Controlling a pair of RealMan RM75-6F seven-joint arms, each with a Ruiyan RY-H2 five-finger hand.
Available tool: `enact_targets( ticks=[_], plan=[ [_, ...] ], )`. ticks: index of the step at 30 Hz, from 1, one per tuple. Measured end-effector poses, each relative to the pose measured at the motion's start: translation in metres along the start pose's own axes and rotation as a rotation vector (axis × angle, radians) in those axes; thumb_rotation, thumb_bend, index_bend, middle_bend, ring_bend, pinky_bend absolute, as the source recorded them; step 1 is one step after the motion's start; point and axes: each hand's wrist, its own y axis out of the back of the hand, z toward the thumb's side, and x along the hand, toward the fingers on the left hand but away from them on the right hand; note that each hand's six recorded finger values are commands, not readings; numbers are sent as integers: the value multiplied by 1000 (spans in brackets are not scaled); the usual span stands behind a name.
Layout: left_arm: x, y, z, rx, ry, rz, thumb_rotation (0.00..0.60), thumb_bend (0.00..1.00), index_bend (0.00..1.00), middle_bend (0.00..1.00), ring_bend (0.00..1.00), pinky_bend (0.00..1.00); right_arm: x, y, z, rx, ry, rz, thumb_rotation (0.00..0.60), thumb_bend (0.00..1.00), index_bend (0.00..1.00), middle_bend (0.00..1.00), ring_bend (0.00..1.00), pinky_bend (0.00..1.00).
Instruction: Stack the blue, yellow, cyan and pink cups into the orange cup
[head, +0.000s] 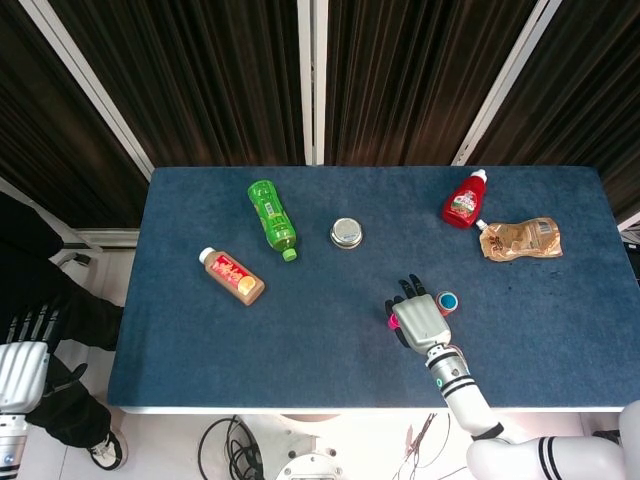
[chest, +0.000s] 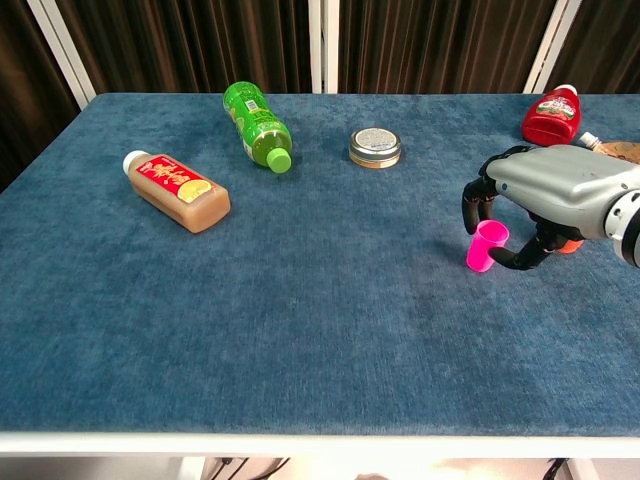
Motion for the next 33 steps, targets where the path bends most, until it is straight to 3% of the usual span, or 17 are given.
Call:
enact_targets(
  ticks=[7,13,23,27,33],
  plan=[
    [-1,0,-2,-3,4,-1,600,159,58,0,0,0,0,2,2,-4,-1,-17,600,353,491,454,129,0],
    [-1,2,-2,-2,2,4,600,159,58,0,0,0,4,21,-4,-29,-12,-67,600,353,503,459,130,0],
    [1,-1,2,0,-10,-1,600,159,59,0,0,0,24,68,-61,-49,-136,-179,600,353,510,466,130,0],
    [2,-1,3,4,-12,-5,600,159,58,0,0,0,35,68,-87,-51,-200,-167,600,353,510,471,130,0],
    [6,-2,7,7,-22,-6,600,159,59,0,0,0,40,51,-102,-49,-226,-111,600,353,511,471,130,0]
  ],
)
